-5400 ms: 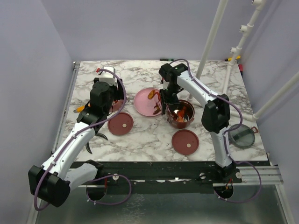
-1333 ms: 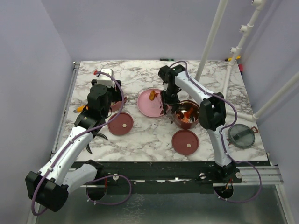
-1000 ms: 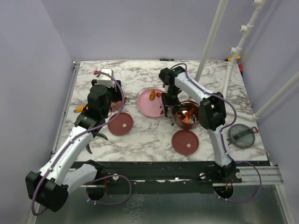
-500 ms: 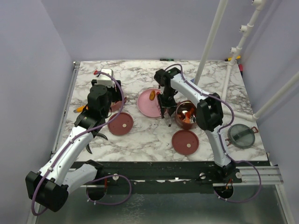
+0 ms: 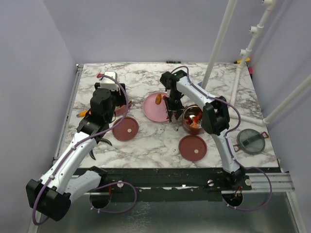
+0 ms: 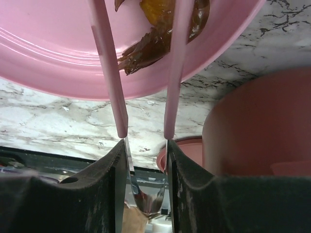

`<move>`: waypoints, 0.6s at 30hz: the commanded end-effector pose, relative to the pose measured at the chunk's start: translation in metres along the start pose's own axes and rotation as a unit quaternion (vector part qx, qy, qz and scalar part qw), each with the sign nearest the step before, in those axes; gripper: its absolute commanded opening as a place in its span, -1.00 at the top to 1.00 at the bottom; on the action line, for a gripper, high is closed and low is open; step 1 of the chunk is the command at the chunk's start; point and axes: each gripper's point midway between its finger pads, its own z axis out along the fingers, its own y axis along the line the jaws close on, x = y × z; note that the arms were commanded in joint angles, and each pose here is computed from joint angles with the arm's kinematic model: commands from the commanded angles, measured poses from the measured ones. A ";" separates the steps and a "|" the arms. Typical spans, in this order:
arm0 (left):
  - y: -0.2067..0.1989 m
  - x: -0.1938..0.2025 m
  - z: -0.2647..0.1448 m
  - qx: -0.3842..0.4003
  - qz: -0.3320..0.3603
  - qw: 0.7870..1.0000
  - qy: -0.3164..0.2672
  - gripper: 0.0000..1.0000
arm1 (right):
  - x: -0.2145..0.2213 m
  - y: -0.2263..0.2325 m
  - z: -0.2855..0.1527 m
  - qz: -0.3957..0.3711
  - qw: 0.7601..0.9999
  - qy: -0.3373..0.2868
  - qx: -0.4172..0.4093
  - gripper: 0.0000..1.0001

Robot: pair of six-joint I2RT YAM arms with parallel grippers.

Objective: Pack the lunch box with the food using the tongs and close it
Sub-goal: Pick up the fake food from the plate.

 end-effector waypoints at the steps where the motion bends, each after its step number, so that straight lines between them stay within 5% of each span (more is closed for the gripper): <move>1: 0.004 -0.005 -0.004 -0.009 0.003 1.000 -0.012 -0.39 | -0.004 -0.003 0.005 0.002 1.000 0.003 0.012 0.43; 10: 0.005 -0.005 -0.004 -0.013 0.003 1.000 -0.011 -0.39 | -0.018 0.015 -0.037 0.012 0.998 -0.059 -0.028 0.78; 18: 0.010 -0.001 -0.002 -0.029 -0.002 1.000 -0.008 -0.39 | -0.015 0.025 -0.086 0.017 0.990 -0.123 -0.065 0.87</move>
